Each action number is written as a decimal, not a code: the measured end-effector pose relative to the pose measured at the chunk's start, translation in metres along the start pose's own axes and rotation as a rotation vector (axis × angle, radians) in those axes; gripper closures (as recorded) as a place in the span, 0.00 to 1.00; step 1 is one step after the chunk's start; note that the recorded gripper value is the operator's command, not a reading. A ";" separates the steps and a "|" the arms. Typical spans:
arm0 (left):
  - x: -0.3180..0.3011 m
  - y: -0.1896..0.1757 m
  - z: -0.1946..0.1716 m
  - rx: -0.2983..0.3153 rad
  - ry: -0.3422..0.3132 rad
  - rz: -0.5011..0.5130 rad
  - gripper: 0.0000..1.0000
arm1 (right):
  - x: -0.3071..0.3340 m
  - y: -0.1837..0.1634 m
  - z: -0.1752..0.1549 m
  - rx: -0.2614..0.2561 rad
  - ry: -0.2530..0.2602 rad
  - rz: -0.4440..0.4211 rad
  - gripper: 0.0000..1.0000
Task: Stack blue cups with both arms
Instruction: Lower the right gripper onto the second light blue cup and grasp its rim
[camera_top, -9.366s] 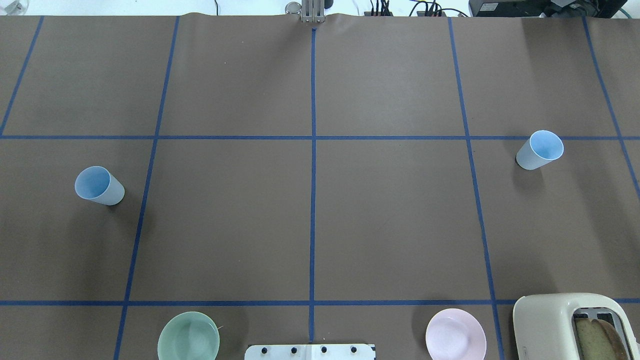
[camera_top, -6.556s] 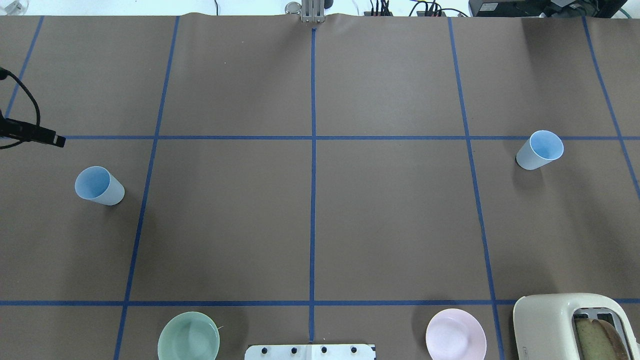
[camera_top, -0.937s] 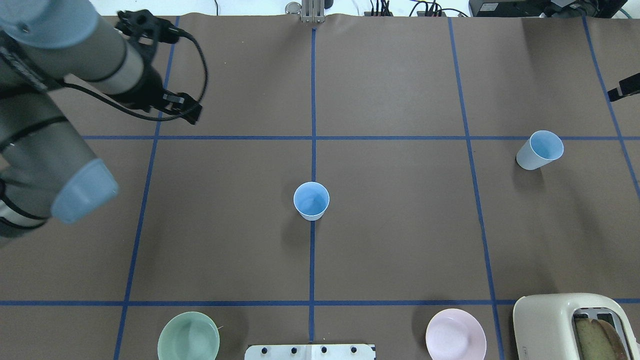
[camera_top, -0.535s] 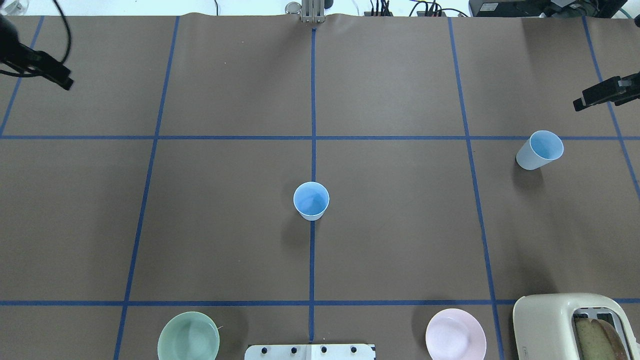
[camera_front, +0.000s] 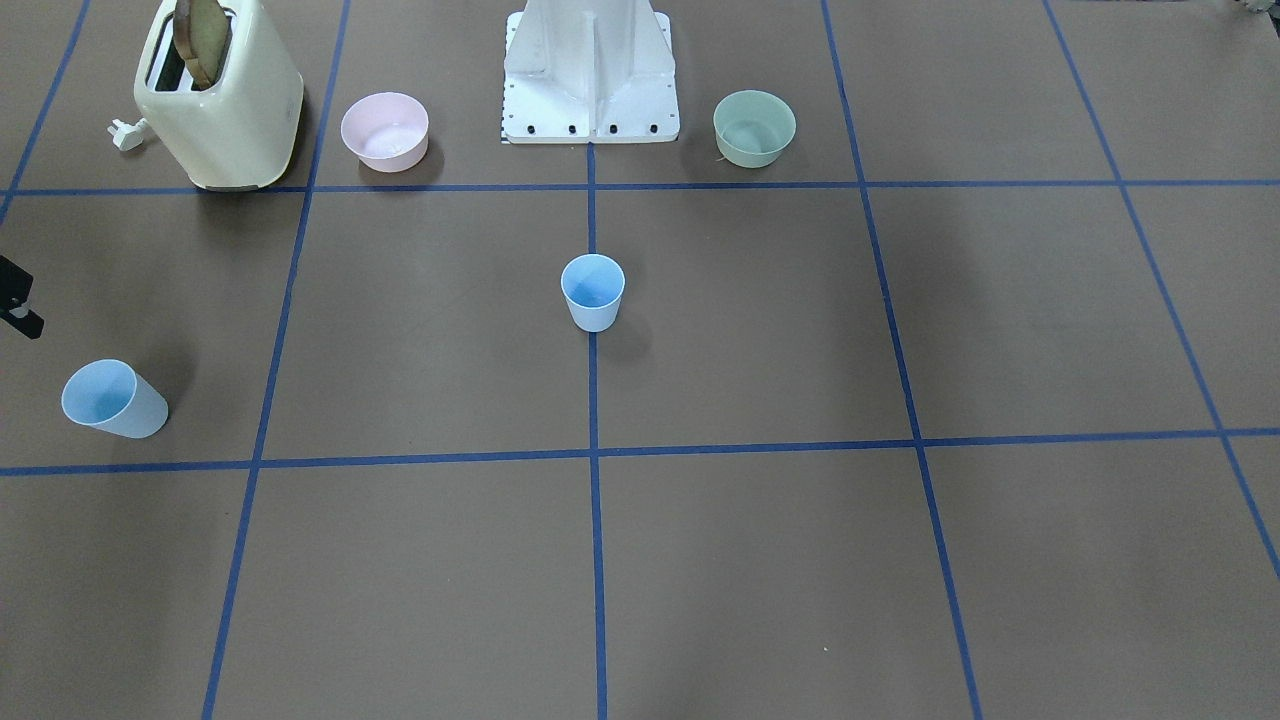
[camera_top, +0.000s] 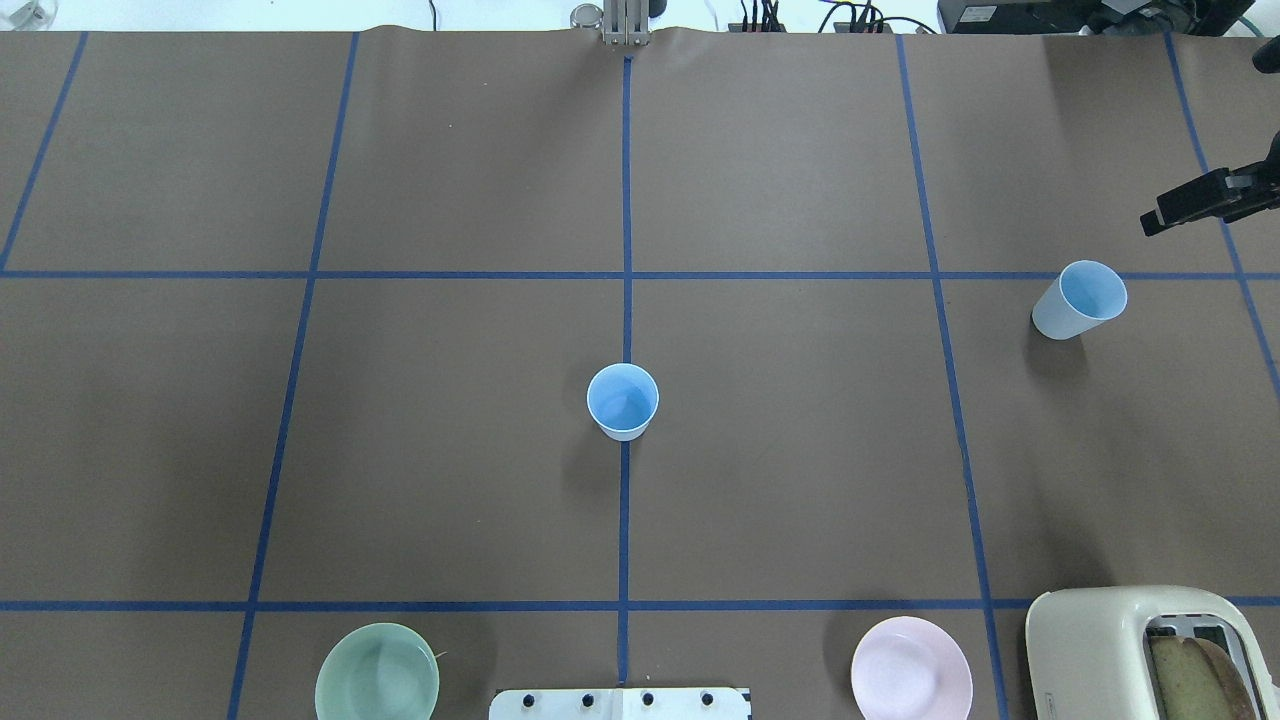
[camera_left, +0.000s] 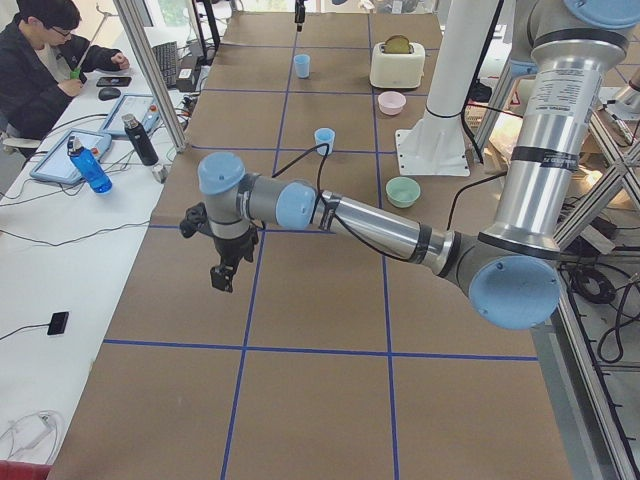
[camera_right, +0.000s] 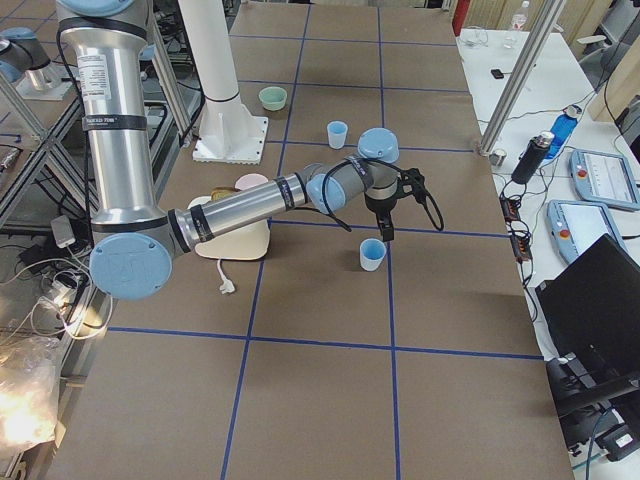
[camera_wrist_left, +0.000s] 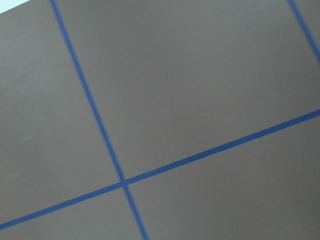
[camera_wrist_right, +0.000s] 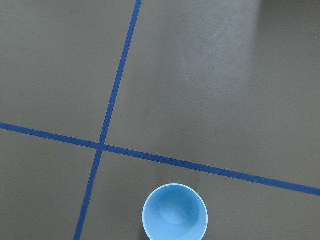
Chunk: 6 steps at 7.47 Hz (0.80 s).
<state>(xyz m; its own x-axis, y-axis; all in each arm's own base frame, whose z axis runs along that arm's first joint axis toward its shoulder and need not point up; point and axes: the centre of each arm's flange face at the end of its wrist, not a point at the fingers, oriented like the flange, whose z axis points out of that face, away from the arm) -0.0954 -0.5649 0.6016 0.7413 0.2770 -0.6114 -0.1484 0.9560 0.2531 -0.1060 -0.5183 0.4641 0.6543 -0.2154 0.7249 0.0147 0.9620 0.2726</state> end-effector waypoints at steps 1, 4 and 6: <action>-0.036 0.026 0.006 0.018 0.011 -0.046 0.01 | 0.010 0.002 0.012 -0.024 0.007 -0.027 0.00; -0.063 0.073 0.027 0.032 0.029 -0.083 0.01 | 0.013 0.000 0.067 -0.085 0.038 -0.091 0.08; -0.065 0.081 0.032 0.049 0.024 -0.069 0.01 | 0.016 -0.012 0.105 -0.100 0.043 -0.115 0.27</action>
<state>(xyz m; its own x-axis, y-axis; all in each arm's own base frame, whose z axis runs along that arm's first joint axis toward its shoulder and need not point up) -0.1345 -0.5086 0.6853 0.7324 0.2133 -0.6466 -0.0645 0.9671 0.2460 -0.1752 -0.5512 0.5389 0.6755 -0.3199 0.6643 0.1654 0.9437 0.2864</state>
